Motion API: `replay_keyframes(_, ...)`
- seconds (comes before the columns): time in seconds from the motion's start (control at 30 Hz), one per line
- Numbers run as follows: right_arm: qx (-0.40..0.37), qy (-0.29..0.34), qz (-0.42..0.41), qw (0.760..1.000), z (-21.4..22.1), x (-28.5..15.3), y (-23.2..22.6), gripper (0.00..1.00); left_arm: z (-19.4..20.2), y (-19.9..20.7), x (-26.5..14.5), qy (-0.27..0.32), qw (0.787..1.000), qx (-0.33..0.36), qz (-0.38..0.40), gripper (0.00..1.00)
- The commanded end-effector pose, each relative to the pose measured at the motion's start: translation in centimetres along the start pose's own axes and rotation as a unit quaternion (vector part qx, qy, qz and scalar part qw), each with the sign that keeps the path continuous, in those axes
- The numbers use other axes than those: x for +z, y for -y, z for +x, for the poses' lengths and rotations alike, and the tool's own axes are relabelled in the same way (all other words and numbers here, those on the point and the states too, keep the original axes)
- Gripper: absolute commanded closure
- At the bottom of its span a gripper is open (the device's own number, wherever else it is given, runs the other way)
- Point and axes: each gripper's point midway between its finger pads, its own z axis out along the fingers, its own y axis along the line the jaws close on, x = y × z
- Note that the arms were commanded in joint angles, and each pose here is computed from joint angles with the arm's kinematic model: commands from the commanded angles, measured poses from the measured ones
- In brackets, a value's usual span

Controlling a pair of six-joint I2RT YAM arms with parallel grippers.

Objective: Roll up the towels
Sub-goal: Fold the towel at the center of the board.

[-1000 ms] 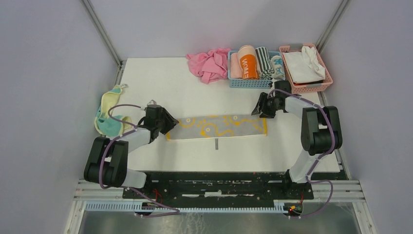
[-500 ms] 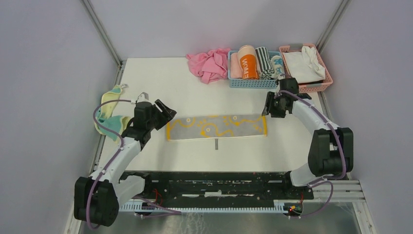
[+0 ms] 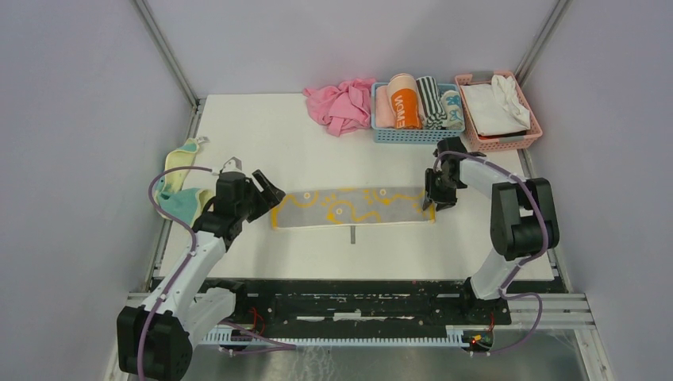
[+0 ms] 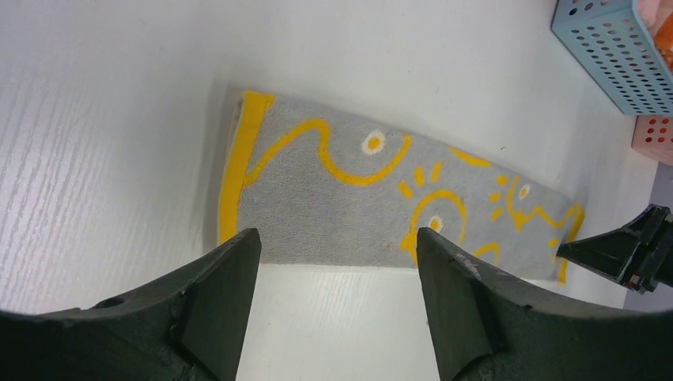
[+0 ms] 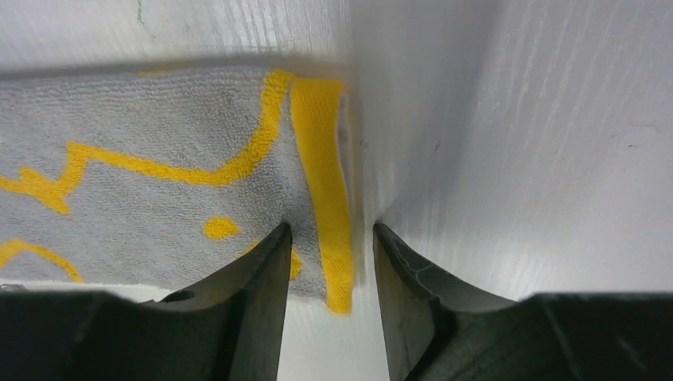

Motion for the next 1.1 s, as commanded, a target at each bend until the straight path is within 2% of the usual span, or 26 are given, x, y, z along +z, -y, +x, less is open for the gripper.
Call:
replay_keyframes(0.0,-0.013,-0.034,0.029,0.999,1.1,1.1,0.9,0.50,-1.4,0.7,-0.3,0.018,1.000,0.025,0.007,0.21)
replay_keyframes(0.1,-0.016,-0.058,0.036,0.998,1.6,1.9,1.1,0.56,-1.5,0.7,-0.3,0.020,1.000,0.022,0.006,0.21)
replay_keyframes(0.27,-0.023,-0.067,0.070,0.995,1.5,2.1,2.5,0.82,-1.4,0.9,-0.4,0.020,0.999,0.022,0.015,0.21)
replay_keyframes(0.4,-0.034,-0.051,0.123,0.991,-0.2,0.2,4.6,0.99,-1.0,1.5,-0.4,0.009,0.999,0.019,0.031,0.21)
replay_keyframes(0.6,-0.021,0.023,0.248,0.968,-4.3,-6.8,8.9,1.00,0.2,1.8,0.0,-0.019,0.999,0.021,0.045,0.20)
replay_keyframes(0.7,-0.034,0.056,0.244,0.967,-5.3,-9.3,7.8,1.00,1.4,2.2,0.7,-0.043,0.997,0.011,0.066,0.19)
replay_keyframes(0.77,-0.060,0.072,0.220,0.971,-5.6,-10.2,5.8,1.00,2.3,2.7,1.2,-0.061,0.995,0.001,0.085,0.17)
replay_keyframes(0.87,-0.109,0.062,0.116,0.985,-4.9,-10.2,0.7,0.99,3.4,3.3,2.0,-0.073,0.992,-0.012,0.101,0.17)
replay_keyframes(1.07,-0.169,0.050,-0.001,0.984,-2.6,-10.1,-7.8,0.99,5.4,3.7,4.0,-0.104,0.989,-0.019,0.104,0.21)
